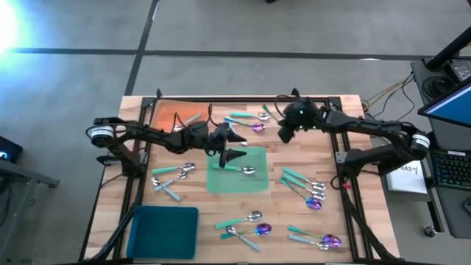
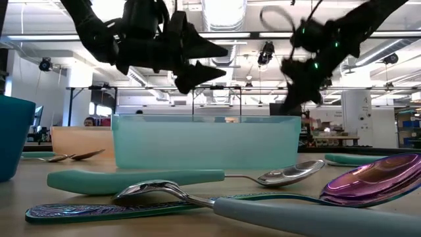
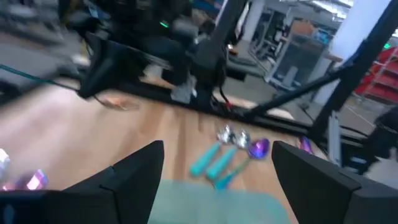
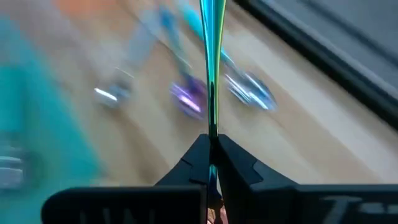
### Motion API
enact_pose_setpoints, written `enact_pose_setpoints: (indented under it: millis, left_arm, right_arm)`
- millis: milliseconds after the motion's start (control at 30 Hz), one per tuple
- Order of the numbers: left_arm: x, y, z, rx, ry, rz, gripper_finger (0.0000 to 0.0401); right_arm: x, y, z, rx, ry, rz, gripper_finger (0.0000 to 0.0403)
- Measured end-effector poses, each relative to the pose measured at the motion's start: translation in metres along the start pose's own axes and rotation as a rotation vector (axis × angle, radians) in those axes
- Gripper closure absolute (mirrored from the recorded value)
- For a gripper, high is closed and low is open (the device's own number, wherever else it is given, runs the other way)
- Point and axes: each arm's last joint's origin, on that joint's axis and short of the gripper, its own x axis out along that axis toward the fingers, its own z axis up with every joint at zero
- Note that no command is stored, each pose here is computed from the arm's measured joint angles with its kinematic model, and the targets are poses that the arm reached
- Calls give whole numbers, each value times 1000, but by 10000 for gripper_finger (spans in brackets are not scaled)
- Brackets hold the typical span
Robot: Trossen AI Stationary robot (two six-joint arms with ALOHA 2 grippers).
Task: Sort silverware by color (type)
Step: Put the iridescent spoon into the blue bin
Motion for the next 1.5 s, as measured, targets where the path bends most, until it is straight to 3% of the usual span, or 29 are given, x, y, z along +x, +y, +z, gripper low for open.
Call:
enact_pose_setpoints:
  millis: [167,367,833,1067,1500]
  left_arm:
    - [0,2,3,100,-43,73,118]
    - [-1,2,12,159,-140,137,118]
    - [-4,-3,26,186,-286,107,133]
    - [-5,-1,28,198,-307,112,194]
    - [-6,1,29,203,-312,111,372]
  right_arm:
    - [-9,41,15,-146,-197,144,394]
    - [-11,78,16,-254,-294,267,394]
    - [-11,93,14,-300,-331,316,394]
    - [-11,94,15,-328,-347,316,394]
    - [-11,94,15,-381,-357,301,394]
